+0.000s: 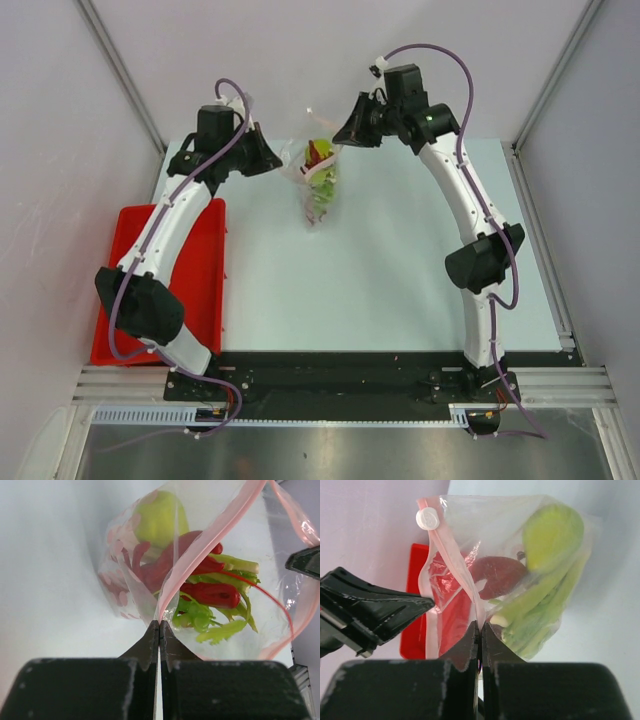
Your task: Open the zip-top bag and remove the fake food
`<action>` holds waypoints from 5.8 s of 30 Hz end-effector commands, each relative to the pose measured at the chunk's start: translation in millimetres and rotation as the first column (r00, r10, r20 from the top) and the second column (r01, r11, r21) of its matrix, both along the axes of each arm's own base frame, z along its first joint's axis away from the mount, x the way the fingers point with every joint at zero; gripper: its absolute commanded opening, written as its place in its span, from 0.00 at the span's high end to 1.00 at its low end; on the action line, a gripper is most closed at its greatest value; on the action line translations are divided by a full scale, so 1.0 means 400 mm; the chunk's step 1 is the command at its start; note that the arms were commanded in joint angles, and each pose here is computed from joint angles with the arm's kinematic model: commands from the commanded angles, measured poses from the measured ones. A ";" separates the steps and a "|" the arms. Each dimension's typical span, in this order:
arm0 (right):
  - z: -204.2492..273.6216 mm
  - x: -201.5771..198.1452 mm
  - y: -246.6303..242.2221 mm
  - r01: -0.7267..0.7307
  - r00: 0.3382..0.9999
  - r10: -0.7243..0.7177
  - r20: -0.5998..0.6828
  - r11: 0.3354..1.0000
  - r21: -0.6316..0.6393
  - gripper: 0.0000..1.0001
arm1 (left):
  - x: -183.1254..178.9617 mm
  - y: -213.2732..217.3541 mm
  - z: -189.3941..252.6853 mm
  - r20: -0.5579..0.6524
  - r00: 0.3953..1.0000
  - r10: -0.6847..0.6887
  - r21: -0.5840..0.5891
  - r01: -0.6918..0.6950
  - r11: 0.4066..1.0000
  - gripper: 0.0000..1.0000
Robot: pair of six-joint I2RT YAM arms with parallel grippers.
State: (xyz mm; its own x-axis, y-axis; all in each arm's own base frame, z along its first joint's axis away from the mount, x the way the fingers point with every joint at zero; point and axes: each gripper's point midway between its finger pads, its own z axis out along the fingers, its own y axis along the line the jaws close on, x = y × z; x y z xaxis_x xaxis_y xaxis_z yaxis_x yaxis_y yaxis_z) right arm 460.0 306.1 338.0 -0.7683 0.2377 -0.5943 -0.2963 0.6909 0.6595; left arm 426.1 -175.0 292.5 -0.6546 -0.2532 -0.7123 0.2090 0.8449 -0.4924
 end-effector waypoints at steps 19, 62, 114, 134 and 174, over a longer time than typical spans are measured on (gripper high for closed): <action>0.166 -0.002 0.063 -0.048 0.990 0.020 0.140 0.980 0.194 1.00 | -0.008 0.017 0.202 0.169 0.986 0.015 -0.040 -0.008 0.999 0.38; 0.127 -0.021 0.073 -0.089 0.995 0.076 0.062 0.967 0.238 1.00 | 0.014 -0.168 -0.077 -0.033 0.977 -0.212 0.156 0.214 0.964 0.45; -0.069 -0.026 -0.054 0.072 0.997 -0.069 0.032 0.994 -0.080 1.00 | -0.143 -0.150 0.467 0.372 0.903 -0.216 -0.041 0.248 0.968 1.00; -0.059 -0.026 -0.127 0.121 0.993 -0.119 0.019 0.987 -0.104 1.00 | -0.371 0.245 0.467 0.470 0.833 0.293 0.055 -0.358 0.932 1.00; -0.025 -0.082 -0.125 0.054 0.998 -0.054 0.013 0.998 -0.026 1.00 | -0.353 0.610 -0.226 -0.168 0.138 0.976 0.524 -0.826 0.207 1.00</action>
State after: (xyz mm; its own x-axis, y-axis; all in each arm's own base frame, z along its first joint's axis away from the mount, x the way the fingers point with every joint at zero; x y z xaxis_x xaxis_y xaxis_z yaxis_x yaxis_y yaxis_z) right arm 430.6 263.2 278.1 -0.8201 0.2308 -0.5236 -0.1836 0.7605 0.6228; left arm 276.3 47.1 198.9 -0.2773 -0.7444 -0.6074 -0.9237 0.3805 -0.0446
